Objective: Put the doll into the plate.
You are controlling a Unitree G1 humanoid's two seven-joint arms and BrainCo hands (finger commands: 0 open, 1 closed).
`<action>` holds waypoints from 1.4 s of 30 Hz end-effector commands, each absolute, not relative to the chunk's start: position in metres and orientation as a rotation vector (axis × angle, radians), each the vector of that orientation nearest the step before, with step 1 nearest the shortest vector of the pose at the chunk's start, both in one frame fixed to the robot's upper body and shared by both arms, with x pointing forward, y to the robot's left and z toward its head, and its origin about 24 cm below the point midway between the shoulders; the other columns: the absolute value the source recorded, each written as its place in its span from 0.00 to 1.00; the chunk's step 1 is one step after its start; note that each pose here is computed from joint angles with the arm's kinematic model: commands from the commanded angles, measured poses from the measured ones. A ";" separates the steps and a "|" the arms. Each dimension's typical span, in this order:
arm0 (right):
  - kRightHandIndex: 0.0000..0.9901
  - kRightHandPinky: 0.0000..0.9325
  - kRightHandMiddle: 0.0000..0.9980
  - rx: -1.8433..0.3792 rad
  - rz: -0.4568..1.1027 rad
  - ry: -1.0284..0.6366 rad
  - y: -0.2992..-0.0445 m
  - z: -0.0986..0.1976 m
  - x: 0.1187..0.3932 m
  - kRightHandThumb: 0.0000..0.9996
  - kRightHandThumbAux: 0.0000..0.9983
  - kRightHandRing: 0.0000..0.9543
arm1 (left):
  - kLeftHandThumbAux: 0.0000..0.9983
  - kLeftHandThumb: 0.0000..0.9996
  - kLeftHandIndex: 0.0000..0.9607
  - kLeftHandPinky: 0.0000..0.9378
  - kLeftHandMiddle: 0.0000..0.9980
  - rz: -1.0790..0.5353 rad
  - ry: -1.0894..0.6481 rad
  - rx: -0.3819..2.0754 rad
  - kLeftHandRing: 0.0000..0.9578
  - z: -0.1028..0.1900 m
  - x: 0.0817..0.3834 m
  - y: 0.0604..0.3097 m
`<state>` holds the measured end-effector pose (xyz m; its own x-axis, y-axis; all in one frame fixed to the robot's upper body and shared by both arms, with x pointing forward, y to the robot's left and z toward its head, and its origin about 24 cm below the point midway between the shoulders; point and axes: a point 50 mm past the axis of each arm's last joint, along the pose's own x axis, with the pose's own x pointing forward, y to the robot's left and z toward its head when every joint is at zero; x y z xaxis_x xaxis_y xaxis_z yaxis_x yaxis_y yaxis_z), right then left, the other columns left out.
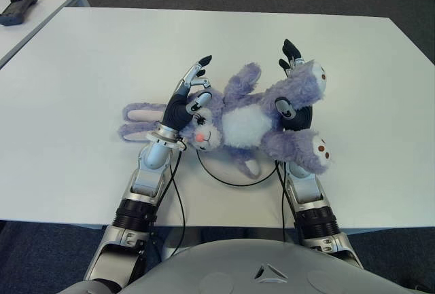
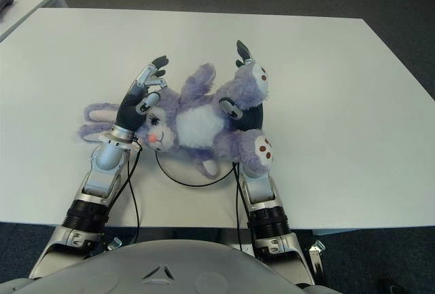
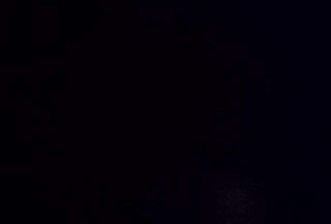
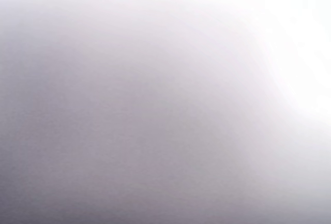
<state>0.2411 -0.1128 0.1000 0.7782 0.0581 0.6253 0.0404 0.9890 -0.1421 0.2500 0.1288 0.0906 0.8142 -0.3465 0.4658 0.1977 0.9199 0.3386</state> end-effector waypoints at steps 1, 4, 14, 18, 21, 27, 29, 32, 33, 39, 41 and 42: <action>0.00 0.00 0.00 -0.196 -0.002 -0.577 -0.119 0.079 0.240 0.07 0.27 0.00 | 0.21 0.11 0.00 0.00 0.00 -0.306 -0.551 0.277 0.00 0.093 0.255 0.127; 0.00 0.00 0.00 -0.197 -0.005 -0.585 -0.121 0.081 0.241 0.07 0.28 0.00 | 0.21 0.10 0.00 0.00 0.00 -0.292 -0.551 0.278 0.00 0.095 0.256 0.129; 0.00 0.00 0.00 -0.177 0.011 -0.589 -0.126 0.084 0.244 0.05 0.29 0.00 | 0.20 0.04 0.00 0.00 0.00 -0.271 -0.536 0.264 0.00 0.102 0.255 0.132; 0.00 0.00 0.00 -0.162 0.026 -0.584 -0.129 0.086 0.247 0.04 0.29 0.00 | 0.18 0.02 0.00 0.00 0.00 -0.276 -0.521 0.251 0.00 0.105 0.256 0.134; 0.00 0.00 0.00 -0.148 0.036 -0.581 -0.129 0.086 0.247 0.04 0.29 0.00 | 0.17 0.01 0.00 0.00 0.00 -0.280 -0.516 0.239 0.00 0.109 0.259 0.134; 0.00 0.00 0.00 -0.116 0.038 -0.575 -0.133 0.090 0.251 0.04 0.29 0.00 | 0.16 0.00 0.00 0.00 0.00 -0.279 -0.499 0.233 0.00 0.112 0.260 0.136; 0.00 0.00 0.00 -0.105 0.033 -0.575 -0.134 0.092 0.253 0.04 0.28 0.00 | 0.14 0.00 0.00 0.00 0.00 -0.271 -0.492 0.234 0.00 0.112 0.259 0.138; 0.00 0.00 0.00 -0.095 0.028 -0.575 -0.134 0.094 0.255 0.04 0.27 0.00 | 0.14 0.00 0.00 0.00 0.00 -0.265 -0.484 0.233 0.00 0.113 0.259 0.140; 0.00 0.00 0.00 -0.091 0.023 -0.576 -0.135 0.096 0.256 0.04 0.26 0.00 | 0.14 0.00 0.00 0.00 0.00 -0.263 -0.482 0.231 0.00 0.113 0.259 0.141; 0.00 0.00 0.00 -0.079 0.009 -0.578 -0.137 0.101 0.259 0.02 0.23 0.00 | 0.13 0.00 0.00 0.00 0.00 -0.247 -0.483 0.215 0.00 0.116 0.265 0.148; 0.00 0.00 0.00 -0.075 0.006 -0.577 -0.137 0.102 0.259 0.01 0.23 0.00 | 0.13 0.01 0.00 0.00 0.00 -0.243 -0.487 0.213 0.00 0.117 0.266 0.149; 0.00 0.00 0.00 -0.073 0.005 -0.576 -0.138 0.103 0.260 0.01 0.23 0.00 | 0.12 0.01 0.00 0.00 0.00 -0.240 -0.493 0.217 0.00 0.118 0.267 0.150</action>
<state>0.2551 -0.1335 0.1019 0.8287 0.0380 0.5584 0.0095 0.9966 -0.0819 0.2629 0.1468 0.1174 0.8509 -0.2729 0.4490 0.1689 0.9513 0.2580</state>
